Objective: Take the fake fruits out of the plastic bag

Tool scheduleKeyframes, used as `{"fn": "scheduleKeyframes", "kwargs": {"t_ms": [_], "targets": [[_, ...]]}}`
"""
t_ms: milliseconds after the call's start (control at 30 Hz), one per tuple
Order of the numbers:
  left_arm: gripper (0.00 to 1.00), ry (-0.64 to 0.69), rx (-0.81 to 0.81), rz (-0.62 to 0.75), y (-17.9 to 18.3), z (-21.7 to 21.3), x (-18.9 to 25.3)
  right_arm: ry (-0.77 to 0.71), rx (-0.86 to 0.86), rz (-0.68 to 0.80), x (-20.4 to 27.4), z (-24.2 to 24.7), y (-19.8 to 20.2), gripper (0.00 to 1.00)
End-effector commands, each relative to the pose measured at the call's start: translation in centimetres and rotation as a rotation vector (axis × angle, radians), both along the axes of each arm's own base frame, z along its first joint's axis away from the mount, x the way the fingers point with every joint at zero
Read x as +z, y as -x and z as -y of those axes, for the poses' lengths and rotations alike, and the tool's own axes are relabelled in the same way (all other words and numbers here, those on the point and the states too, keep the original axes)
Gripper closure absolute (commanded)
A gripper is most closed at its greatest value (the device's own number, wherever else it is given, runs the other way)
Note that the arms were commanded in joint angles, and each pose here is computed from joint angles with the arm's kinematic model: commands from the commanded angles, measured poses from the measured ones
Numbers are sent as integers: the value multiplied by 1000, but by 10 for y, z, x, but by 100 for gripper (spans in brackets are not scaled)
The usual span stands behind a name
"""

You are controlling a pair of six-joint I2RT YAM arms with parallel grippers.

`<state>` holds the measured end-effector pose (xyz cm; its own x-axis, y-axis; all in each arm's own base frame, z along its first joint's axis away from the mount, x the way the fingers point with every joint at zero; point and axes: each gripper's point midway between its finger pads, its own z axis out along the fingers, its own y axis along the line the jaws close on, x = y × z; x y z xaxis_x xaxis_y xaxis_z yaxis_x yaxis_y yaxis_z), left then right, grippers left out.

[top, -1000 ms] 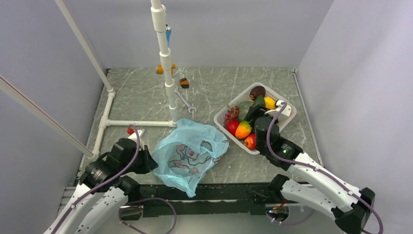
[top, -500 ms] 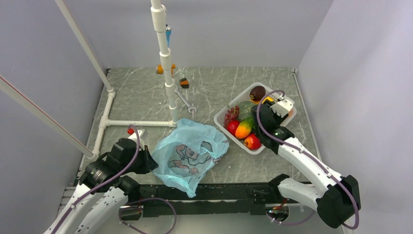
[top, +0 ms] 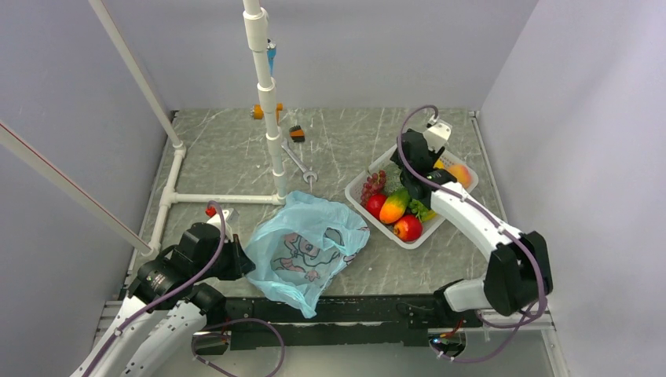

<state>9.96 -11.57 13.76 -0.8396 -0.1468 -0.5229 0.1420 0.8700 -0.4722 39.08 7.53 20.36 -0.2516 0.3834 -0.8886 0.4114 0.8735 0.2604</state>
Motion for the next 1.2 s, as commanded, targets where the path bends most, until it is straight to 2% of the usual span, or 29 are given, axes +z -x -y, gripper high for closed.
{"fn": "scheduleKeyframes", "kwargs": {"t_ms": [0,233,467,600,700,867,967,1167], "targets": [[100,19,-11,24,-4,4,5,-51,27,23,12,-2,-24,71],[100,12,-17,15,-4,5,3,-110,-126,-73,-29,44,-14,70],[100,11,-18,10,-4,5,3,-135,-113,-117,-47,49,-15,63],[100,11,-18,12,-4,5,3,-146,-115,-124,-52,48,-13,50],[100,13,-16,17,-4,5,3,-147,-121,-118,-50,50,-10,36],[100,12,-23,11,-4,5,3,-150,-105,-82,-35,50,-6,19],[100,14,-20,15,-4,5,3,-151,-94,-44,-19,50,-3,13],[100,13,-18,16,-4,5,3,-115,-41,38,16,36,8,12]]}}
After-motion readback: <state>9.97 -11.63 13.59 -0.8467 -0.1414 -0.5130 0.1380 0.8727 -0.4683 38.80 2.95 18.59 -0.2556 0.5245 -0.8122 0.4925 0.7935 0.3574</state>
